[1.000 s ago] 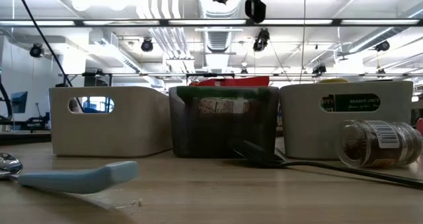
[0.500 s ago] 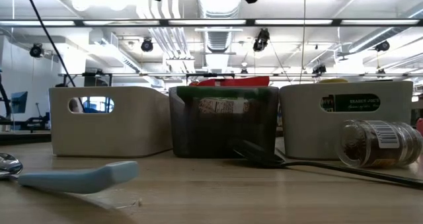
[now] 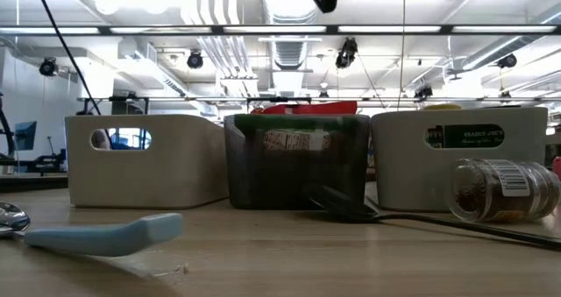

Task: Pick & Place Food Item
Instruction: Put the orange seasoning pack into the right gray bin

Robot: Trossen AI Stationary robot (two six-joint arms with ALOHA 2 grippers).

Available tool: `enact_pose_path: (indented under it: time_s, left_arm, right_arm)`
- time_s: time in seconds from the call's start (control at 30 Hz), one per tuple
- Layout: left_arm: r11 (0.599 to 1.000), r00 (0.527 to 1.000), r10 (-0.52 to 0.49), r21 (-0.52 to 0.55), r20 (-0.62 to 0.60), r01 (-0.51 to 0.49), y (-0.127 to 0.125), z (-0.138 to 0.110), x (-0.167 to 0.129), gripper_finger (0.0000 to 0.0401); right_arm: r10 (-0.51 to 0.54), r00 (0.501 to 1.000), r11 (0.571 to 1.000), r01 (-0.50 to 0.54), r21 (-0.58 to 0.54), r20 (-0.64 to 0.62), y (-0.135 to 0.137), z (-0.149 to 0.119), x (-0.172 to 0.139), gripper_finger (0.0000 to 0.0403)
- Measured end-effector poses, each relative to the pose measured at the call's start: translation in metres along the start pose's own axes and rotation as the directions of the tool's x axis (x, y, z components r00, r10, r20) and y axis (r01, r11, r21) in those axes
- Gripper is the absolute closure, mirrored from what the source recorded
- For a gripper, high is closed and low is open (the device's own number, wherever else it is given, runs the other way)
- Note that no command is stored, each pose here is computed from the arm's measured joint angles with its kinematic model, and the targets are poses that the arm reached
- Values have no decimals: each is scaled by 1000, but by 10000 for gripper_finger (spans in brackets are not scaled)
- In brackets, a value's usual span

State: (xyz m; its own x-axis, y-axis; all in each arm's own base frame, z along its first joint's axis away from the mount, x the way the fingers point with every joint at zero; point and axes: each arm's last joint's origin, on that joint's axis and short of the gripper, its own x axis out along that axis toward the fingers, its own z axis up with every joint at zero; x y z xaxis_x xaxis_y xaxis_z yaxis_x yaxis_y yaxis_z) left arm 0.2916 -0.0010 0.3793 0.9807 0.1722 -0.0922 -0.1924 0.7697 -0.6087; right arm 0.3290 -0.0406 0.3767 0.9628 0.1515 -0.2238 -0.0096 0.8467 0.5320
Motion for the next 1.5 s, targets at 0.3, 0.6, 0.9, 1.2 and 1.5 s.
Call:
enact_pose_path:
  time_s: [0.3, 0.6, 0.9, 1.2, 1.5]
  left_arm:
    - [1000, 1000, 4, 3, 11, -4, 0, 0, 2, 192]
    - [1000, 1000, 7, 25, 15, -8, 0, 0, 2, 364]
    - [998, 999, -37, 46, -13, 37, -2, 3, -4, 364]
    - [928, 916, -363, 17, -171, 371, -9, 25, -35, 365]
    - [890, 833, -453, -111, -317, 442, -5, 13, -21, 365]
  right_arm:
    - [22, 1000, 1000, -22, -8, 7, 2, 2, 2, 369]
    - [36, 999, 999, -35, -12, 9, 5, 3, 0, 369]
    - [105, 994, 994, -105, 4, -34, 9, 1, -1, 253]
    - [186, 981, 982, -187, -15, -47, 17, 5, -14, 129]
    - [272, 961, 949, -276, -150, -51, 47, 41, -33, 118]
